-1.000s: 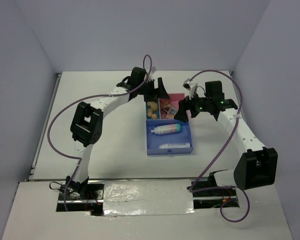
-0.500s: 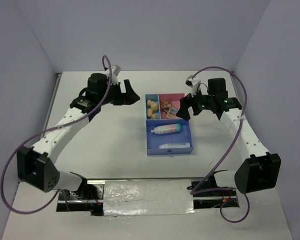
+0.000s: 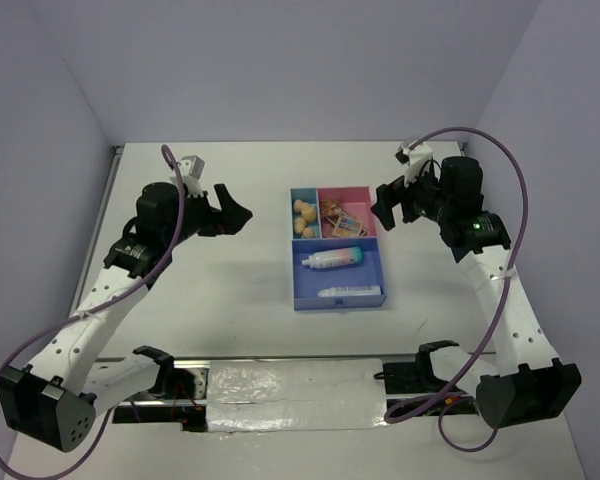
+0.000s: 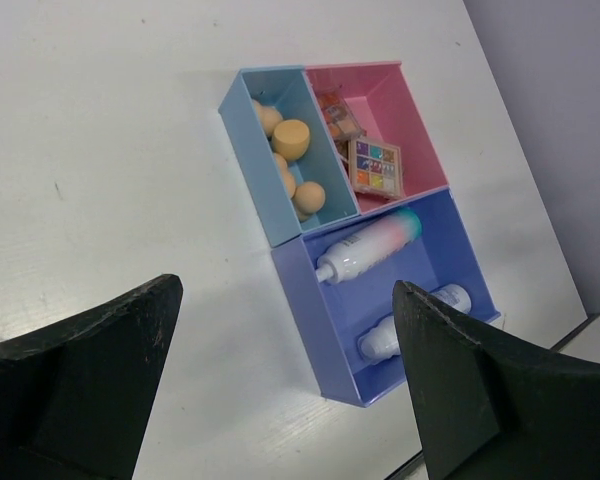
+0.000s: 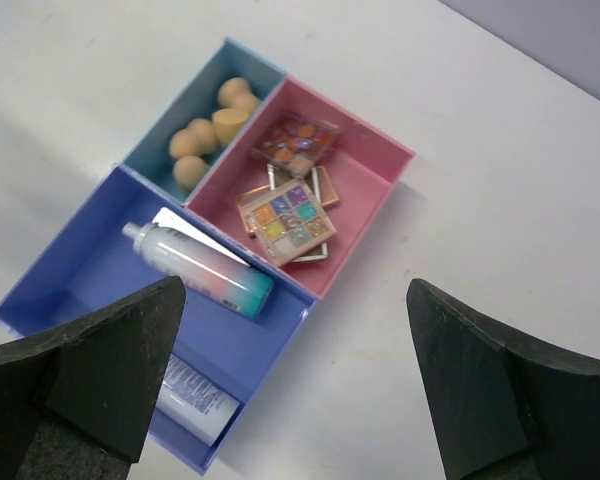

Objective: Organize the makeup

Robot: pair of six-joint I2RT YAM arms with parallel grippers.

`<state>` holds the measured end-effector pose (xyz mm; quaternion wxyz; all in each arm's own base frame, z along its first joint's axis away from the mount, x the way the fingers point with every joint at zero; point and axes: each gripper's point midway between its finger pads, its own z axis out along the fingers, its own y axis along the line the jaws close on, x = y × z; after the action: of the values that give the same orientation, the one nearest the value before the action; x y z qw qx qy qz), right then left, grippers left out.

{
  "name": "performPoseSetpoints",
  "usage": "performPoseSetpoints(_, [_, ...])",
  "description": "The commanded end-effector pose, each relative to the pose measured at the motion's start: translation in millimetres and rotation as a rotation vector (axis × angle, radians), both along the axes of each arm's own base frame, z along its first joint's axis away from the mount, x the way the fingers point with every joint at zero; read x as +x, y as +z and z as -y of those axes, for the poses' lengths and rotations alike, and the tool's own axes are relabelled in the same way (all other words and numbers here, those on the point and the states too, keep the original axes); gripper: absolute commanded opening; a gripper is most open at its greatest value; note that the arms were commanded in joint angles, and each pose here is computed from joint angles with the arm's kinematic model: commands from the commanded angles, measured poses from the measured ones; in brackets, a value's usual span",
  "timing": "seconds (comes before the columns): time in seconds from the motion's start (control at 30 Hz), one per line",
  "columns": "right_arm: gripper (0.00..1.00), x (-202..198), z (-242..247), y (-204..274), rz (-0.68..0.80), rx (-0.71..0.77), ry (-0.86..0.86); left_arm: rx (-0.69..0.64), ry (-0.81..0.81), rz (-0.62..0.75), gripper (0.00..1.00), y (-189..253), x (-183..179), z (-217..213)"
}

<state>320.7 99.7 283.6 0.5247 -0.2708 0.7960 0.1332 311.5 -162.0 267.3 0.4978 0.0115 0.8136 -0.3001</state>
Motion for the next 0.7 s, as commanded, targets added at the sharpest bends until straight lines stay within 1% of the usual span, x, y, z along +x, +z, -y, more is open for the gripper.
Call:
performPoseSetpoints(0.0, [1.00,13.4,22.0,3.6,0.029,0.003,-0.163,-0.007,0.025,0.042,0.99,6.1,0.9,-5.1])
performPoseSetpoints(0.13, [1.00,9.9,31.0,10.0,0.082,0.026,-0.231,-0.027,0.046,0.052,0.99,7.5,-1.8,-7.8])
performPoseSetpoints(0.27, [1.00,3.5,27.7,19.5,0.137,0.067,-0.221,-0.055,0.057,0.070,0.99,13.1,-5.6,-9.0])
performPoseSetpoints(0.43, [1.00,2.4,25.0,23.4,0.137,0.119,-0.238,-0.054,0.061,0.071,0.99,13.3,-8.7,-10.8])
performPoseSetpoints(0.67, [1.00,3.2,27.3,17.0,0.119,0.123,-0.256,-0.051,0.069,0.075,0.99,12.9,-11.9,-13.5])
